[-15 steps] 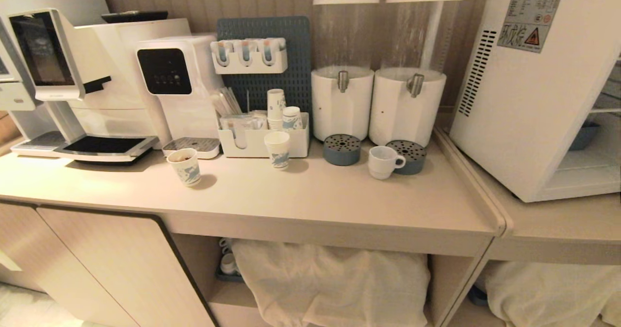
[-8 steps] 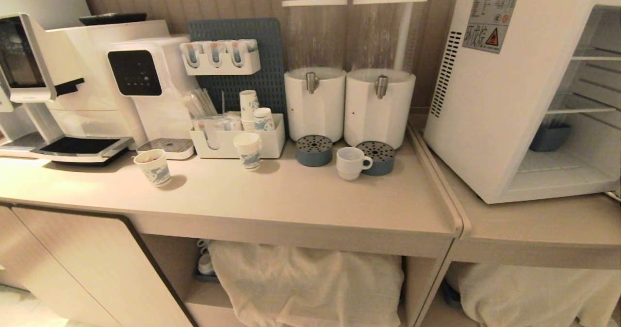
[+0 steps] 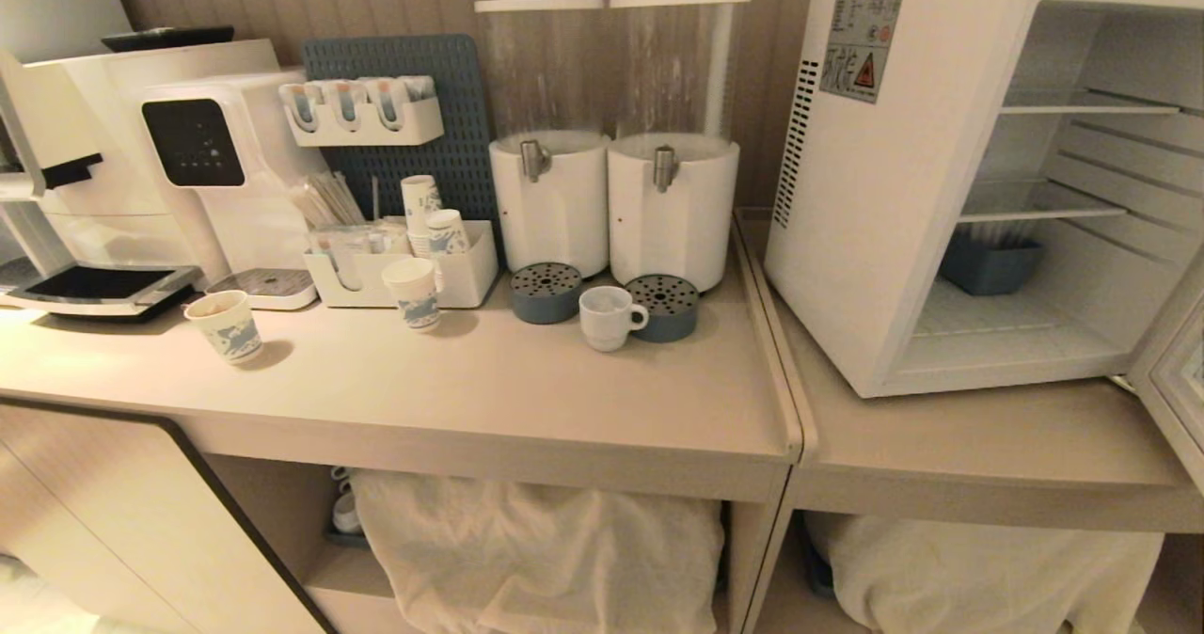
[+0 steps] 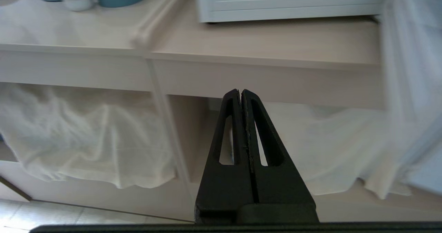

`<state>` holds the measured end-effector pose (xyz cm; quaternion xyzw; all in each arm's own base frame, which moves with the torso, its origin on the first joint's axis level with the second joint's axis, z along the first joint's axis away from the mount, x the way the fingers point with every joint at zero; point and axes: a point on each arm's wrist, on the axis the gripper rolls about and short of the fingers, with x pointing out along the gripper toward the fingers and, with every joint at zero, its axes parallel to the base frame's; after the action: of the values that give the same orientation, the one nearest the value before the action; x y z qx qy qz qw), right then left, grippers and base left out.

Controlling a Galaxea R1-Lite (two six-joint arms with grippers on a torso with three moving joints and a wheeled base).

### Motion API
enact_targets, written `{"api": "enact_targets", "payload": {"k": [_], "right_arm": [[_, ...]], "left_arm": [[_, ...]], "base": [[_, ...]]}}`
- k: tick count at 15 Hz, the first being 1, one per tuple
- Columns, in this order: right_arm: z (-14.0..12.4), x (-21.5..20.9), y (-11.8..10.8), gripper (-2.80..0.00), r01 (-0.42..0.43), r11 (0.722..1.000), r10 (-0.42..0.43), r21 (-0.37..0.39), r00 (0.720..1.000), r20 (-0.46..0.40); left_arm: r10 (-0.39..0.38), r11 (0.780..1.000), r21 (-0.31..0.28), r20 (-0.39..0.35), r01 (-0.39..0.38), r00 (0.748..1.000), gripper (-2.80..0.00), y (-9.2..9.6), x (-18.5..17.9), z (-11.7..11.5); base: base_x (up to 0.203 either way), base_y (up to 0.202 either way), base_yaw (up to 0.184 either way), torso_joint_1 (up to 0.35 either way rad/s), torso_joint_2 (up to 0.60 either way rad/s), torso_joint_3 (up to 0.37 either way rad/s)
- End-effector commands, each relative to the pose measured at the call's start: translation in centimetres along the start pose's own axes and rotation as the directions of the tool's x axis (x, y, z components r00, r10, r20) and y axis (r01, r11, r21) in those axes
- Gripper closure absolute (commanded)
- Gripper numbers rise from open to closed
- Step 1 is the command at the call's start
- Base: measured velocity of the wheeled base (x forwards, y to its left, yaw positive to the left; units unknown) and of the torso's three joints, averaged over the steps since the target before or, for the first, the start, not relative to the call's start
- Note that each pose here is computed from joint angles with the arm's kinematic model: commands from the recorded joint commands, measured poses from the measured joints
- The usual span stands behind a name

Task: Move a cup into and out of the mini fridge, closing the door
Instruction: Close the freezer door

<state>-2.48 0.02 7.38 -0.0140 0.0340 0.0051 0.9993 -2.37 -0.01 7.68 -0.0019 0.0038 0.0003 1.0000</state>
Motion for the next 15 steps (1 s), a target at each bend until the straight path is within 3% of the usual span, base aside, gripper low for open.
{"api": "enact_targets", "payload": {"k": [1, 11, 15], "right_arm": [[0.02, 0.01, 0.00, 0.00, 0.000, 1.000, 0.000, -0.001, 1.000, -0.002], [0.04, 0.01, 0.00, 0.00, -0.002, 1.000, 0.002, -0.002, 1.000, -0.003], [0.06, 0.03, 0.00, 0.00, -0.002, 1.000, 0.002, -0.002, 1.000, -0.006]], "left_arm": [[0.001, 1.000, -0.001, 0.000, -0.001, 1.000, 0.00, 0.00, 0.00, 0.00], [0.001, 1.000, 0.001, 0.000, -0.001, 1.000, 0.00, 0.00, 0.00, 0.00], [0.001, 1.000, 0.001, 0.000, -0.001, 1.000, 0.00, 0.00, 0.00, 0.00]], "base": [[0.000, -0.193, 0.000, -0.001, 0.00, 0.002], [0.000, -0.184, 0.002, 0.003, 0.00, 0.004], [0.000, -0.020, 0.001, 0.002, 0.00, 0.001]]}}
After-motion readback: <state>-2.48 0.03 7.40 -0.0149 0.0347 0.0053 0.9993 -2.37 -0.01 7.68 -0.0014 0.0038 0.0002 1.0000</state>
